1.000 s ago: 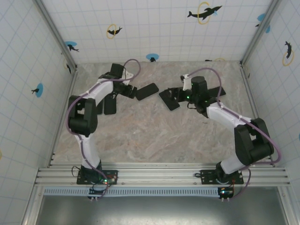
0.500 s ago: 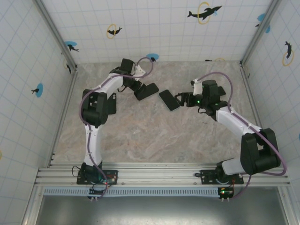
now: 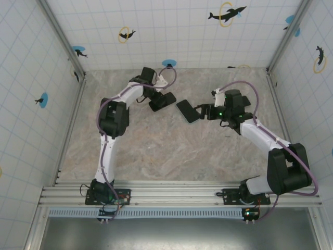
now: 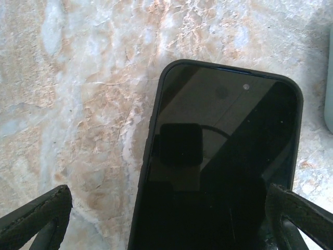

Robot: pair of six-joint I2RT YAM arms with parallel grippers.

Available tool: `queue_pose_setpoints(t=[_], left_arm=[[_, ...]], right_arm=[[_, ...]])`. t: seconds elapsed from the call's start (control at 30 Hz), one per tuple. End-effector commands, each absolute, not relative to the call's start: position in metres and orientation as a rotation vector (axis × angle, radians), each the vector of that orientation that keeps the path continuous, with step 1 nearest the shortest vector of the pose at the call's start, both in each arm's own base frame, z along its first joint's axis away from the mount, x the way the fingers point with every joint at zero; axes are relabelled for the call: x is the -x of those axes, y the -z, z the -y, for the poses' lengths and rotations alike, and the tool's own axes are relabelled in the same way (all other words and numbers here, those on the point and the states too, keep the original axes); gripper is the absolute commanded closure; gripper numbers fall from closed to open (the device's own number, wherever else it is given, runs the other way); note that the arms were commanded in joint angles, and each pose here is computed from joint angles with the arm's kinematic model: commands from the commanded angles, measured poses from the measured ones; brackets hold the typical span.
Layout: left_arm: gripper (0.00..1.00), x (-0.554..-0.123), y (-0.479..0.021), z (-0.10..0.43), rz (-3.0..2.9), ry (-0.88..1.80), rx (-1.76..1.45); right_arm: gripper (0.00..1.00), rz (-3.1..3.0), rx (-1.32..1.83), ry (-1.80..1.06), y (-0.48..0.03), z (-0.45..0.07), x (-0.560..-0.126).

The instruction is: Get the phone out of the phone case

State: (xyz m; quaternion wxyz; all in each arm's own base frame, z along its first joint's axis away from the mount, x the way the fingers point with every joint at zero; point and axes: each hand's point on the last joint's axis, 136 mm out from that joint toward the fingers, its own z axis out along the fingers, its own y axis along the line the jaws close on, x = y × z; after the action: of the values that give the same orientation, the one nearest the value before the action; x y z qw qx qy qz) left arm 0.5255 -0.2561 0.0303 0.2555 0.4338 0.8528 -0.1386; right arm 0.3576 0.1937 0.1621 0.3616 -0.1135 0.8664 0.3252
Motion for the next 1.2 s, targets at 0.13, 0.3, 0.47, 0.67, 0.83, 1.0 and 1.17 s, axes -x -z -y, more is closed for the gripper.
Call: queue_pose_setpoints(t=[0.13, 0.3, 0.47, 0.67, 0.83, 1.0, 1.17], left_arm=[[0.03, -0.500, -0.014, 0.268, -2.370, 0.483, -1.267], [0.04, -0.488, -0.017, 0.269, -2.382, 0.527, -1.300], [0.04, -0.480, -0.013, 0.267, -2.420, 0.547, -1.309], [0.07, -0.490, 0.014, 0.245, -2.486, 0.272, -1.345], [0.17, -0.499, 0.016, 0.238, -2.486, 0.159, -1.333], [0.35, -0.506, 0.005, 0.239, -2.488, 0.142, -1.254], [0.36, -0.517, -0.032, 0.253, -2.462, 0.229, -1.072]], right_arm=[[0.05, -2.238, 0.288, -0.863, -0.161, -0.192, -0.352], [0.05, -2.249, 0.280, -0.877, -0.156, -0.191, -0.349], [0.06, -2.248, 0.278, -0.886, -0.156, -0.192, -0.348], [0.06, -2.252, 0.267, -0.884, -0.155, -0.192, -0.350], [0.06, -2.255, 0.262, -0.880, -0.155, -0.191, -0.350], [0.07, -2.249, 0.246, -0.894, -0.157, -0.192, -0.351], [0.07, -2.214, 0.194, -0.952, -0.162, -0.195, -0.351]])
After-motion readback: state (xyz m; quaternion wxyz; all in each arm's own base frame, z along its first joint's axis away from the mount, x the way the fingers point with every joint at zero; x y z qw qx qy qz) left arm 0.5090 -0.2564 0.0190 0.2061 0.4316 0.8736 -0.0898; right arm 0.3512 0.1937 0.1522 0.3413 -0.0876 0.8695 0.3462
